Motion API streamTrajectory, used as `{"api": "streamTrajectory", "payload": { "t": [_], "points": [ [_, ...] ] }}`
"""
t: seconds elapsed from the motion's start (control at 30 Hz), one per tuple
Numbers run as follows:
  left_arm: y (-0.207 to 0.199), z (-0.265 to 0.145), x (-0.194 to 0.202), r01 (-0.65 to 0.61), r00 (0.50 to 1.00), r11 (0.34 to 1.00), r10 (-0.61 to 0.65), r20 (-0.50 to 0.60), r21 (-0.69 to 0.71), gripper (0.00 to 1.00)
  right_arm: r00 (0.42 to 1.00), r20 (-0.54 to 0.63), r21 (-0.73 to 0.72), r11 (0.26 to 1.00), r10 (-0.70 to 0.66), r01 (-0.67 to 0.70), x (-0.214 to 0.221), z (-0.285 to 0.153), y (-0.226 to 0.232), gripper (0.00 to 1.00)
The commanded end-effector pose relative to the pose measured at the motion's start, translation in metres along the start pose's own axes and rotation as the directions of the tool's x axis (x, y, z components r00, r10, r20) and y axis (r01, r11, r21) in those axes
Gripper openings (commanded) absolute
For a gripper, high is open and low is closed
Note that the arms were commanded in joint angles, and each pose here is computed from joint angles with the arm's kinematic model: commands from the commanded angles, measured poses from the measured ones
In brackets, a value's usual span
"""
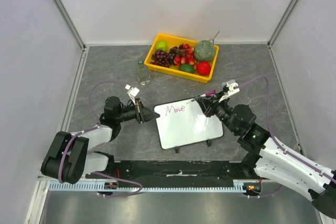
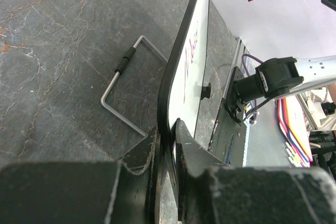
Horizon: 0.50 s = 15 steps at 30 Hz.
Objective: Write a sentence on the whiteboard
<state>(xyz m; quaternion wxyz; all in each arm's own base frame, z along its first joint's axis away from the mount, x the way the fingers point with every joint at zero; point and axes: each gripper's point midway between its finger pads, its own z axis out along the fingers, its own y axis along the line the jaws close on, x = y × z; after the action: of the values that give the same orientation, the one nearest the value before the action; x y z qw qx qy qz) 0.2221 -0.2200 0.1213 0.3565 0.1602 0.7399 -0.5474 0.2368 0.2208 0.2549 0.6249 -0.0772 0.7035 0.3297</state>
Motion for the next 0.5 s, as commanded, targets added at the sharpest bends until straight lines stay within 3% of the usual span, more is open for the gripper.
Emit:
{"api": "streamTrajectory", "payload": {
  "t": [0.0, 0.47],
  "points": [
    [0.003, -0.002, 0.006, -0.065, 0.998, 0.998, 0.065, -0.009, -0.006, 0.02, 0.999, -0.033, -0.093, 0.996, 0.000, -0.003, -0.010, 0.002, 0.011, 0.00],
    [0.004, -0.002, 0.007, -0.063, 0.998, 0.998, 0.063, -0.011, -0.008, 0.02, 0.996, -0.050, -0.043, 0.996, -0.075, 0.072, -0.012, 0.002, -0.014, 0.00]
  ]
}}
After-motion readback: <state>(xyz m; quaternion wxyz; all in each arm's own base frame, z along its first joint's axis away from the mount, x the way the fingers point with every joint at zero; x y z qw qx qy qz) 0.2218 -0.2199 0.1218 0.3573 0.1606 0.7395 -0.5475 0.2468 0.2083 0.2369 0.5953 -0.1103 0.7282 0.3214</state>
